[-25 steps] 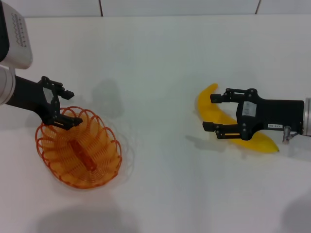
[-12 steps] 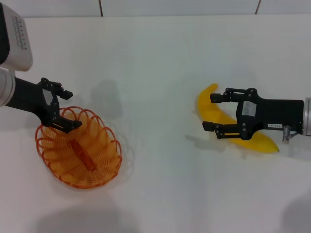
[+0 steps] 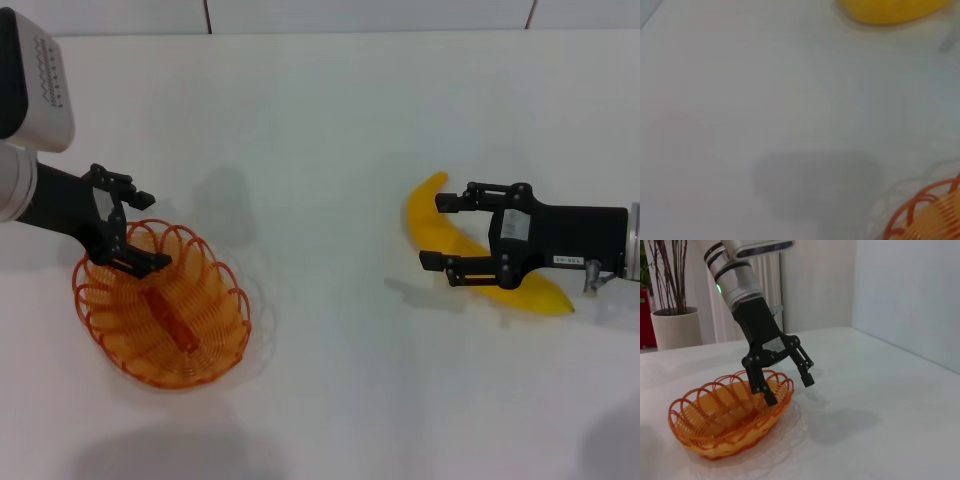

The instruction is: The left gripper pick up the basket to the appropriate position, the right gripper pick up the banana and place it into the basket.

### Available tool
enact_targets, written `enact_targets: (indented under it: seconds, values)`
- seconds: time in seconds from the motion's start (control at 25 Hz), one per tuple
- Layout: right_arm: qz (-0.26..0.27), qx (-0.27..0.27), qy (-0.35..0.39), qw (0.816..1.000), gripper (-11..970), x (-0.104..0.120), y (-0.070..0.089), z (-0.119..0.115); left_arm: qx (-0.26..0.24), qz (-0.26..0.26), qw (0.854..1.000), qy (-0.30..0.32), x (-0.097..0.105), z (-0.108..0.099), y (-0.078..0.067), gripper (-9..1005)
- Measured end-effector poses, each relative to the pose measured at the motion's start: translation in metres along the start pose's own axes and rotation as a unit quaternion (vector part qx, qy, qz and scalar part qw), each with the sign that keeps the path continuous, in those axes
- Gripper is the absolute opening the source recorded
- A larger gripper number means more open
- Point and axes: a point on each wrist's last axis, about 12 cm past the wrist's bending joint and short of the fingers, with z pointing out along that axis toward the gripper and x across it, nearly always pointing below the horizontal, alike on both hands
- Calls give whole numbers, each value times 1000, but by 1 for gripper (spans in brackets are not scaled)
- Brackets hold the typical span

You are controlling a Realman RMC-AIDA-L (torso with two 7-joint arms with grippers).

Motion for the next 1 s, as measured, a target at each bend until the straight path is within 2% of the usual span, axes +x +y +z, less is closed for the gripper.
enact_targets:
  seconds: [0.64, 0.84, 1.0]
  values:
    - [0, 0, 1, 1000, 741, 0, 0, 0, -3, -10, 1000, -1, 0, -1, 1, 656]
    - [1, 2, 0, 1000, 739, 1, 0, -1, -3, -10, 1000, -3, -1, -1, 1, 424]
    - [1, 2, 1, 1000, 738, 1, 0, -1, -3, -9, 1000, -2, -1, -1, 2, 352]
